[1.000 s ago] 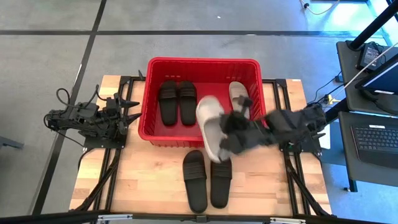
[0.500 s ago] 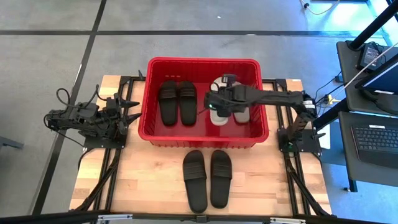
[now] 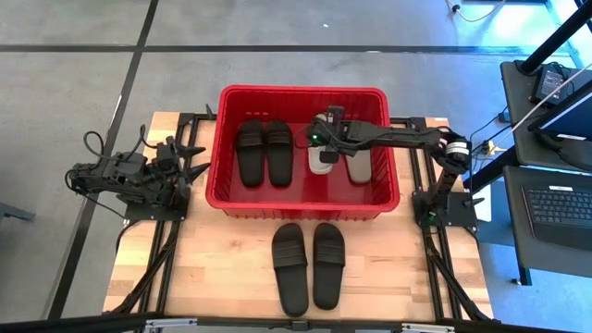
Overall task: Pick and place slides into bin
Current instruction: Put the white slide into the red bin
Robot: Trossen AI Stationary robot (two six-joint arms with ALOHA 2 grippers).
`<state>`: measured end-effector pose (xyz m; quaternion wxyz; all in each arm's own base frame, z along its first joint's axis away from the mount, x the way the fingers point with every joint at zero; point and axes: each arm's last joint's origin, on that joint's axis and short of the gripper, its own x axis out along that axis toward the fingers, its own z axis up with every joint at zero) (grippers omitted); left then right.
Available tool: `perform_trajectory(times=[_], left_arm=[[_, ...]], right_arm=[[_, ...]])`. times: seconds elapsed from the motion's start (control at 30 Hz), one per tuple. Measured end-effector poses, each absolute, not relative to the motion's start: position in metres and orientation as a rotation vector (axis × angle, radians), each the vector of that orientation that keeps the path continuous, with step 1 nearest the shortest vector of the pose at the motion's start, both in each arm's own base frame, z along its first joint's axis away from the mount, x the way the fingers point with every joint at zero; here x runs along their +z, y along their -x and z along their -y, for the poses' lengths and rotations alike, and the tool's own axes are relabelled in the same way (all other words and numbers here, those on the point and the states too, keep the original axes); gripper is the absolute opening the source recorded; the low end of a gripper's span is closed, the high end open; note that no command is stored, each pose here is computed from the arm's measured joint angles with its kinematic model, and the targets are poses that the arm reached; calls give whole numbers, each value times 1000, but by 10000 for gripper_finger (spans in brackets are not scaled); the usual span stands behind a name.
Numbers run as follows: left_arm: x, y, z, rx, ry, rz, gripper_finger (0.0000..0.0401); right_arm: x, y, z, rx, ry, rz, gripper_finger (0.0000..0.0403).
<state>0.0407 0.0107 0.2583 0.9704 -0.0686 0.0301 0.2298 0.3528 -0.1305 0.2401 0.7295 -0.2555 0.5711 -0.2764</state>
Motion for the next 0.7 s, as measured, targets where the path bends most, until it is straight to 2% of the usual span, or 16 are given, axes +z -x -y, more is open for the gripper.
perform_trajectory(times=[0.4,0.7], left_arm=[[258,-40,-12,532,134,-54,260],[258,-40,-13,536,134,-53,260]], right_arm=[[192,-334,144,-556,538,-1283,12],[170,-322,148,-556,539,-1298,12]])
